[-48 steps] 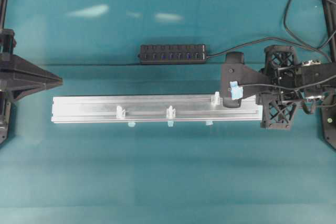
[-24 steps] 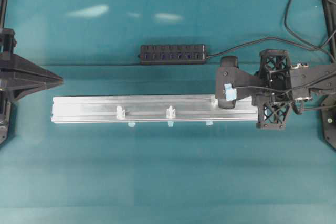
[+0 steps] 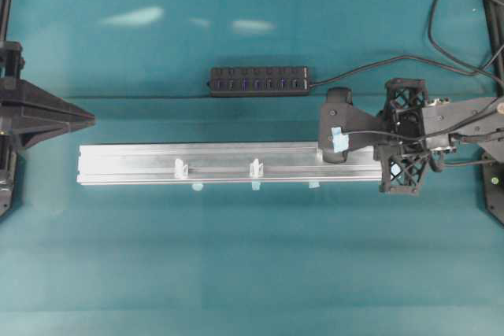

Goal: Pass the USB cable through three rings with both arms.
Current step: 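Push the USB plug leftward through the rightmost ring with the right gripper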

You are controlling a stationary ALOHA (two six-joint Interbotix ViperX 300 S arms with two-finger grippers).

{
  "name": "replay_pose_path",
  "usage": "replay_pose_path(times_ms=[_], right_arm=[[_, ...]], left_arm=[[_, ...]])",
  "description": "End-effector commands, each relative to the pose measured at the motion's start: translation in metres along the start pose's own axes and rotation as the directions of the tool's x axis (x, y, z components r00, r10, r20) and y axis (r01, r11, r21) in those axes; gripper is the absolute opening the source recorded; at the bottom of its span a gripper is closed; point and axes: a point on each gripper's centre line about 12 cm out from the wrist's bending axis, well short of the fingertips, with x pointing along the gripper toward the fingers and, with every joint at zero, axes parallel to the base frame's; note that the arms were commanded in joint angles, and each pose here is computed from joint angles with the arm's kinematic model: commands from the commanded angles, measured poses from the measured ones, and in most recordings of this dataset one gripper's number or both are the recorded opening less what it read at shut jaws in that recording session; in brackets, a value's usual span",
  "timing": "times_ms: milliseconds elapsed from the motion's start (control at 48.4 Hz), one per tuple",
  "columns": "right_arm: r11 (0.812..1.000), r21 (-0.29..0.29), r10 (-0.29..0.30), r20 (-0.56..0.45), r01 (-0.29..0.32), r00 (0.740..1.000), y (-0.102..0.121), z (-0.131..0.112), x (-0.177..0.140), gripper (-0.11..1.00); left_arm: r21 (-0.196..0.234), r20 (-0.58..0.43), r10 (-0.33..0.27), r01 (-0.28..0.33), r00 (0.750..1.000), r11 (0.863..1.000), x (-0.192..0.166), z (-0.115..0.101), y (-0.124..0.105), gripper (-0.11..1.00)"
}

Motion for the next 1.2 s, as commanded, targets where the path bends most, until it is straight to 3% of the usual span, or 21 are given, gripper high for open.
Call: replay_pose_path(times_ms=[0, 1179], right_arm=[[1.000, 0.014, 0.001, 0.019, -0.001, 1.000, -0.001, 0.003, -0.002, -0.07], [0.999, 0.025, 0.028, 0.070, -0.030, 0.997, 0.001, 0.009, 0.019, -0.07]], left_arm=[[0.000, 0.029, 0.001, -0.001, 1.000, 1.000, 0.000, 0.012, 0.000, 0.02], [-0.001, 0.026, 0.007, -0.007, 1.000, 1.000, 0.000, 0.011, 0.001, 0.02]])
